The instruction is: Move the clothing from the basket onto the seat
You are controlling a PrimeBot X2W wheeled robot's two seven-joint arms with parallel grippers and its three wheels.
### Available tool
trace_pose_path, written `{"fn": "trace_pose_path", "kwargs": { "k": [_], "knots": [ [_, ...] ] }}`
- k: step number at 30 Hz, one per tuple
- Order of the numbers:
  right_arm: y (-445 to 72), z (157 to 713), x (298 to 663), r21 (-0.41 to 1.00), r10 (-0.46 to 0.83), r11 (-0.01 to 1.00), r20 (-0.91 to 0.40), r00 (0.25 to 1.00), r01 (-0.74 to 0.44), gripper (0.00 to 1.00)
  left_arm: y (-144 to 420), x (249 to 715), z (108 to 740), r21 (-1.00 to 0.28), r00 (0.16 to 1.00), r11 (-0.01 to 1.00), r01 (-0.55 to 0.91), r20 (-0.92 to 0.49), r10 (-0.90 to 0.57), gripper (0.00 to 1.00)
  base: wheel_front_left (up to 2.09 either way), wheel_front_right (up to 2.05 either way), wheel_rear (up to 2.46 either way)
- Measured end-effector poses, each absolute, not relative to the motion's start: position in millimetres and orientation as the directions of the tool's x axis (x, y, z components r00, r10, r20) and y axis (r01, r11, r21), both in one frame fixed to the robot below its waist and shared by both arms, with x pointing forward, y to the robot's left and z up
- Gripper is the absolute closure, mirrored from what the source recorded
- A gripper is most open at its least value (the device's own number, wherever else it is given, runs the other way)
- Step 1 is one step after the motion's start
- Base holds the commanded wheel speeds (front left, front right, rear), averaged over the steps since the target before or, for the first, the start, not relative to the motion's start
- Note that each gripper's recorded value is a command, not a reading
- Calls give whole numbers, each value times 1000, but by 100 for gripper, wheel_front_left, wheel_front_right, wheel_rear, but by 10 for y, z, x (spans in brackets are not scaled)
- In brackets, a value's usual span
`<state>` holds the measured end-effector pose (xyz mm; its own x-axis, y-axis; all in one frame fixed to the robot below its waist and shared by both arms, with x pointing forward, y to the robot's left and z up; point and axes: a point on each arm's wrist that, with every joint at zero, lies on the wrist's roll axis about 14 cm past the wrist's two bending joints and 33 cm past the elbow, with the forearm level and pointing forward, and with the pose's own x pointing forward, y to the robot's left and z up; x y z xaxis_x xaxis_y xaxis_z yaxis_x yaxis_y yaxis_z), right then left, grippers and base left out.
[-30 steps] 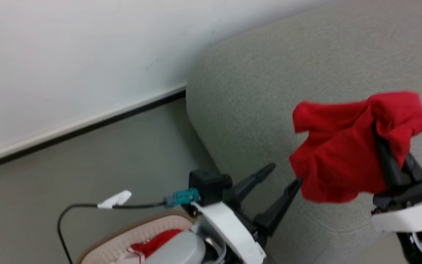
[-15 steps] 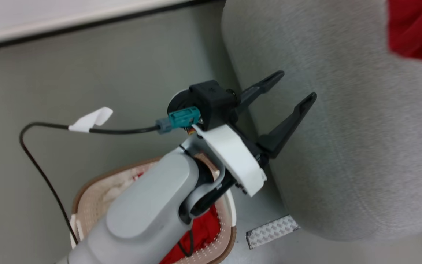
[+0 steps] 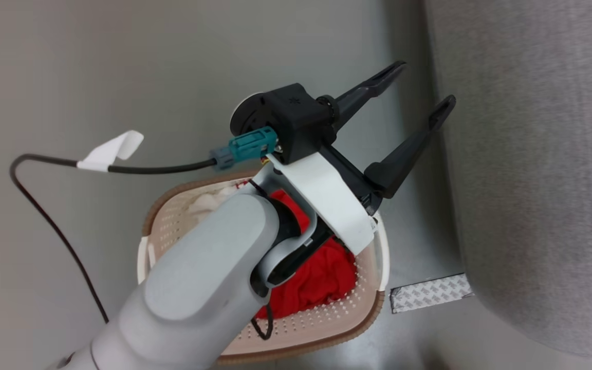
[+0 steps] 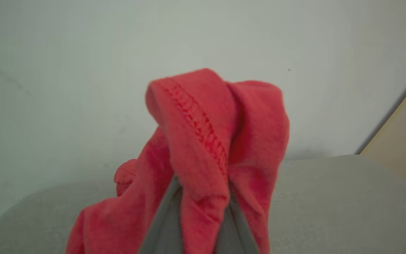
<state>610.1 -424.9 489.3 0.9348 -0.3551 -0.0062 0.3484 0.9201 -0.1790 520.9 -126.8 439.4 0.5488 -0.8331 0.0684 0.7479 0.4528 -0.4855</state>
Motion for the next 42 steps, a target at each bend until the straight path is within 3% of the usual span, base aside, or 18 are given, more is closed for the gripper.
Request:
{"fn": "trace_pose_path", "kwargs": {
  "k": [2, 3, 5, 6, 12, 19, 32, 42],
  "knots": [
    [-4235, 4580, 6085, -163, -375, 919, -81, 923, 359, 100, -1232, 5225, 4337, -492, 560, 463, 737, 61, -826, 0, 0, 0, 0],
    [-4223, 4461, 6069, -155, -382, 918, -107, 918, 364, 93, -1217, 5228, 4316, -493, 564, 468, 733, 56, -824, 0, 0, 0, 0],
    [-4225, 4348, 6030, -146, -397, 914, -137, 908, 378, 51, -1206, 5213, 4307, -494, 567, 471, 731, 54, -822, 0, 0, 0, 0],
    [-4235, 4353, 6015, -144, -403, 912, -137, 905, 384, 0, -1205, 5204, 4312, -493, 567, 473, 731, 52, -822, 0, 0, 0, 0],
    [-4272, 4362, 5888, -137, -424, 904, -182, 887, 404, 0, -1181, 5152, 4353, -489, 572, 482, 727, 45, -819, 0, 0, 0, 0],
    [-4063, 4473, 5658, -138, -363, 930, -202, 910, 341, 0, -1112, 5066, 4537, -482, 588, 494, 724, 57, -807, 0, 0, 0, 0],
    [-3661, 5274, 4940, -99, -232, 968, 10, 973, 232, 0, -650, 4887, 4935, -438, 706, 610, 660, 87, -703, 0, 0, 0, 0],
    [-3024, 5608, 4335, -36, -141, 988, 137, 980, 147, 0, 149, 4649, 5058, -426, 859, 765, 484, 66, -507, 0, 0, 0, 0]
  ]
}}
